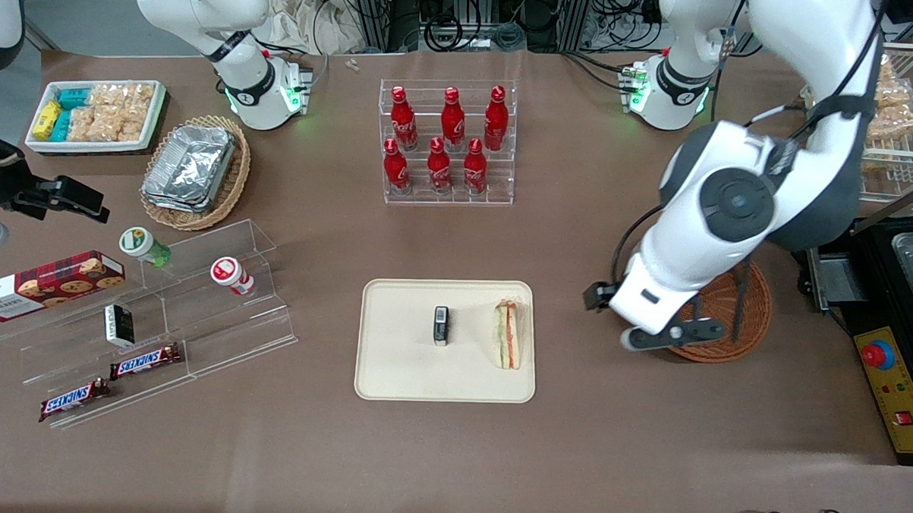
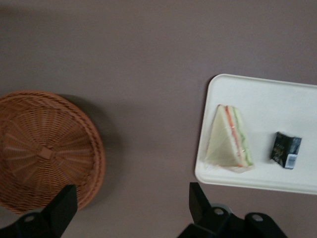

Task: Place sandwich from basket to tray

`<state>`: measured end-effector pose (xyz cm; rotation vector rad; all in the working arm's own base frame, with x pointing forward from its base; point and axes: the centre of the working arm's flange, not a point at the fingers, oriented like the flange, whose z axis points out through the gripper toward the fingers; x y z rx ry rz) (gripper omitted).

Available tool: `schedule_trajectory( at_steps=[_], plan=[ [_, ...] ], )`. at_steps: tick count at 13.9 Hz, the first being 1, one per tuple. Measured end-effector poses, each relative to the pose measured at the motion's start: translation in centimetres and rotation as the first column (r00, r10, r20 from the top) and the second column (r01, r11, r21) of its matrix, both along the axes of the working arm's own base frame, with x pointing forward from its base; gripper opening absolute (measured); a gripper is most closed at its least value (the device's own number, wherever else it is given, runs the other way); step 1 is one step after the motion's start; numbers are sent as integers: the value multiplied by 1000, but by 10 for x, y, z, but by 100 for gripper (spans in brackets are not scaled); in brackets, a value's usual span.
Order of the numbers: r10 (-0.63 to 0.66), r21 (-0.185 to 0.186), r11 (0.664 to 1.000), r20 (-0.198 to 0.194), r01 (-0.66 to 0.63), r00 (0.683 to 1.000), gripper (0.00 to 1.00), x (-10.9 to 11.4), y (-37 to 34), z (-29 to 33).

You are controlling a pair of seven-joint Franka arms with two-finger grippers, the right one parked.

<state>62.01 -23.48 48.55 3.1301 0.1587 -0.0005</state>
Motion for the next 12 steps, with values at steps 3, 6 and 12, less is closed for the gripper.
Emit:
schedule_trajectory(
  at_steps=[3, 6, 12],
  plan=[
    [-96, 17, 995, -6, 97, 995, 100, -19, 65, 18],
    [-174, 30, 984, -1, 174, 985, 100, -35, 137, 36],
    [-234, 25, 972, -24, 234, 972, 100, -40, 195, 45]
  ],
)
